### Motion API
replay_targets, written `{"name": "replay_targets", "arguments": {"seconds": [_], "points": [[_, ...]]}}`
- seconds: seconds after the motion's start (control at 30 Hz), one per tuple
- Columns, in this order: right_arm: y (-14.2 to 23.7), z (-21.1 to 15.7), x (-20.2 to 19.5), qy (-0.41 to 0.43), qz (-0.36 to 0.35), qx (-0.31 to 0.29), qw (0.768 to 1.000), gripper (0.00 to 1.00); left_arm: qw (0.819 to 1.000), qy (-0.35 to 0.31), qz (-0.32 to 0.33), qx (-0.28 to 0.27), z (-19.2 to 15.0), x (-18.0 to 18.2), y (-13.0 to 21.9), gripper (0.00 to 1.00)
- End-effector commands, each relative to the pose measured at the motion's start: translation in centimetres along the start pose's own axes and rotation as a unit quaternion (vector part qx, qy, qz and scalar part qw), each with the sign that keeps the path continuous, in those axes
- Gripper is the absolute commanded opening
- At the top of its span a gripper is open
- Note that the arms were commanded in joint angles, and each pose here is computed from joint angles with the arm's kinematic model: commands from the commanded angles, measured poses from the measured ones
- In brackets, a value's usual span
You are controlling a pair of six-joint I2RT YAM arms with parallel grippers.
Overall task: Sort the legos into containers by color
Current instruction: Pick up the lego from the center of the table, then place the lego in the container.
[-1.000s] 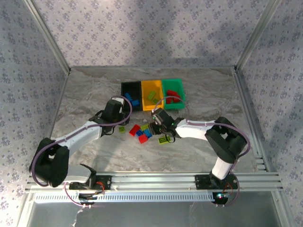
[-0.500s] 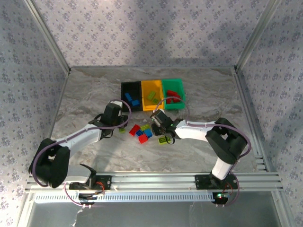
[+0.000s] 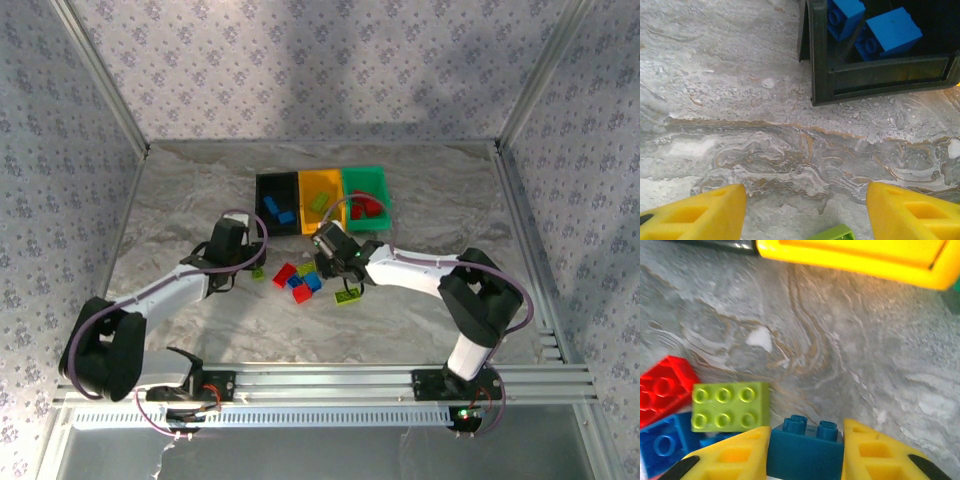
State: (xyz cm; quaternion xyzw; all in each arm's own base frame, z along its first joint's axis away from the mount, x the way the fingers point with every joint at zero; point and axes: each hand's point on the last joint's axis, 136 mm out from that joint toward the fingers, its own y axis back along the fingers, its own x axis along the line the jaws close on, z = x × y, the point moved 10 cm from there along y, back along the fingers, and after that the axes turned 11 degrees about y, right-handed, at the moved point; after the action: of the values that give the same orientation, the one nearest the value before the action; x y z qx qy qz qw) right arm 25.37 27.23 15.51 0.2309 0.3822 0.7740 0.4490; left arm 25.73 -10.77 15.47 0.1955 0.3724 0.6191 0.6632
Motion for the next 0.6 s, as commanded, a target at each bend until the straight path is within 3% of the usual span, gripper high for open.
{"name": "replay_targets", "arguments": {"seconds": [0.0,0.57], "points": [[0.3,2.4,1.0,0.015,0.013,-0.012,1.000,0.32,1.000,0.014,-0.020,-0.003,0.7,-0.5,-0.1,0.64],[-0.7,10.9,2.9,0.042,0.043,-0.062,0.996,0.32,1.000,0.018,-0.018,-0.010,0.7,-0.4,0.1,0.64]]}}
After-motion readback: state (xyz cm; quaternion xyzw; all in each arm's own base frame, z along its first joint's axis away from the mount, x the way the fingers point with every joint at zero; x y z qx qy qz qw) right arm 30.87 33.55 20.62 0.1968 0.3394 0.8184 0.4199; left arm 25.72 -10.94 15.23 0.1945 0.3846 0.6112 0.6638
